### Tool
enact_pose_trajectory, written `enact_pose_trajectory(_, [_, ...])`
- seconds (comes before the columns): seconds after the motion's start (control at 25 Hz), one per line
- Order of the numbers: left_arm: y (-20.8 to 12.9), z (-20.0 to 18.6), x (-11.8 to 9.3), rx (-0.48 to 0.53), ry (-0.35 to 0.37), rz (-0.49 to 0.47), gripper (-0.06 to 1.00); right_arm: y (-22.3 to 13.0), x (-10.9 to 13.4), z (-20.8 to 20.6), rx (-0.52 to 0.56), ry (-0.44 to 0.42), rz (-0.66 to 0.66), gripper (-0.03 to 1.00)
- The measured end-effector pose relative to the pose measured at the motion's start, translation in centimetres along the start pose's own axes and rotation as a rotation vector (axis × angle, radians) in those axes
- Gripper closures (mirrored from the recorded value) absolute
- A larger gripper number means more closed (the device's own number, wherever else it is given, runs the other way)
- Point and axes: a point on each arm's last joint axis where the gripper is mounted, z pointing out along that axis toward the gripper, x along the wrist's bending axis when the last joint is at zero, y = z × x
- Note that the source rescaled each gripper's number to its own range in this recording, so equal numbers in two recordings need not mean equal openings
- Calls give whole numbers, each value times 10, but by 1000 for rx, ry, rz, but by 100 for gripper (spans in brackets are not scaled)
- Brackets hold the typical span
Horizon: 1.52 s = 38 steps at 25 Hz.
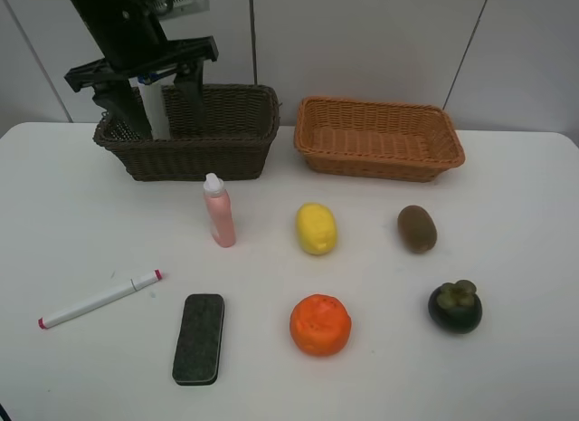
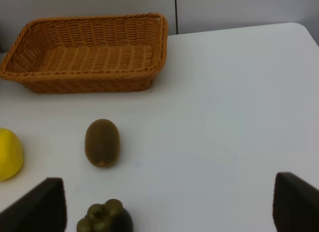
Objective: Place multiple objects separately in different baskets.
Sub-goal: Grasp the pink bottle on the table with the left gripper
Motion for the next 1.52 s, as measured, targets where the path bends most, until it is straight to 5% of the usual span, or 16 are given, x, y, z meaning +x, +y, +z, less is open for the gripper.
enact_pose_trajectory(0.32, [-19, 59, -35, 120, 100, -38, 7, 0, 0, 0, 0, 0, 0, -1])
enact_pose_trajectory(0.84, [-16, 129, -34, 175, 150, -124, 8, 0, 0, 0, 0, 0, 0, -1])
enact_pose_trajectory(0.92, [-17, 135, -34, 185, 159, -120, 17, 0, 0, 0, 0, 0, 0, -1])
enact_pose_trajectory(1.08, [-18, 138, -35, 191, 168, -111, 67, 0, 0, 0, 0, 0, 0, -1])
enact_pose_trajectory(1.52, [-21, 102, -42, 164, 109, 1, 69, 0, 0, 0, 0, 0, 0, -1])
